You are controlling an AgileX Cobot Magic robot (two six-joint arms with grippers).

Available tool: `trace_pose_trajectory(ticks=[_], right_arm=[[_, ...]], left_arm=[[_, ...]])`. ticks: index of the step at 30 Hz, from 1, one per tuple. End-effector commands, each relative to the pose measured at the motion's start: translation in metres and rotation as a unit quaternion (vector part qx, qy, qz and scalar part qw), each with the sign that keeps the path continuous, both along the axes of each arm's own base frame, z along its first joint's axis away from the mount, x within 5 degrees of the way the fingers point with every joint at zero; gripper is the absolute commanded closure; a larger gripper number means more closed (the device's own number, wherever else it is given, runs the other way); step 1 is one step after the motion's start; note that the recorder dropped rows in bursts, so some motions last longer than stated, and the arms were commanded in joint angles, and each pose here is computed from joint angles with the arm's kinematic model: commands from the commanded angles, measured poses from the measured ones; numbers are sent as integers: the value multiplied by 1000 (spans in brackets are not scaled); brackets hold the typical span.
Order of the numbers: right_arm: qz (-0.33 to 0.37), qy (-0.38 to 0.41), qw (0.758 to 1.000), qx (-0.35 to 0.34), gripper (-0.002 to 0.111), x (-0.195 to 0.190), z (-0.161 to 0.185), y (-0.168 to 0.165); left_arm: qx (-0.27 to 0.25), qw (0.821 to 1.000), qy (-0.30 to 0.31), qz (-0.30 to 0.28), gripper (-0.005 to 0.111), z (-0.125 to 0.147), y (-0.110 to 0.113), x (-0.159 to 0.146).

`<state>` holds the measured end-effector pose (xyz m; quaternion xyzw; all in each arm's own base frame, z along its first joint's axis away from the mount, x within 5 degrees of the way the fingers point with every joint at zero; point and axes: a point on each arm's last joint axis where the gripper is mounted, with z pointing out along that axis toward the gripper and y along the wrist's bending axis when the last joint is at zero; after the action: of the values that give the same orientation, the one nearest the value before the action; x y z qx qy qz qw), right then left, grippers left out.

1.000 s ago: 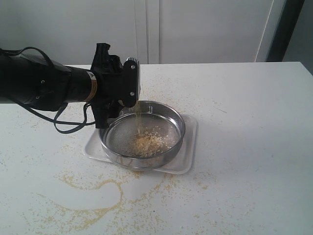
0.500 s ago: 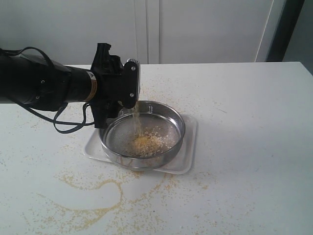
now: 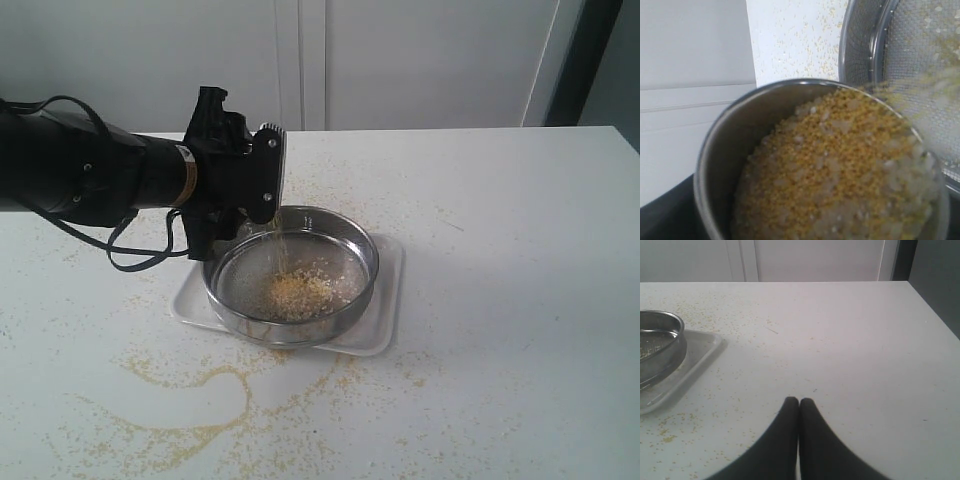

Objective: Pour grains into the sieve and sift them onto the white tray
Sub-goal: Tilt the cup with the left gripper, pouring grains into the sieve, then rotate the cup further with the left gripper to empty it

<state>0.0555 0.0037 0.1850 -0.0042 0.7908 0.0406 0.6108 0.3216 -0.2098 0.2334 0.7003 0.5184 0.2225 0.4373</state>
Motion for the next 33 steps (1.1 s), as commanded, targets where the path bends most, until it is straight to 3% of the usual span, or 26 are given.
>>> trace_pose_trajectory(ticks=[1,21,33], right_arm=[[1,-4,1000,-1,108,0,-1,0],[1,-4,1000,-1,108,0,-1,0],[1,-4,1000,-1,108,0,-1,0]], left_arm=[[-4,1000,-13,5,107,9,-1,0],[-3,999,-29,21,107,12,-6,14],[10,1000,-16,25,107,-4,-9,19]])
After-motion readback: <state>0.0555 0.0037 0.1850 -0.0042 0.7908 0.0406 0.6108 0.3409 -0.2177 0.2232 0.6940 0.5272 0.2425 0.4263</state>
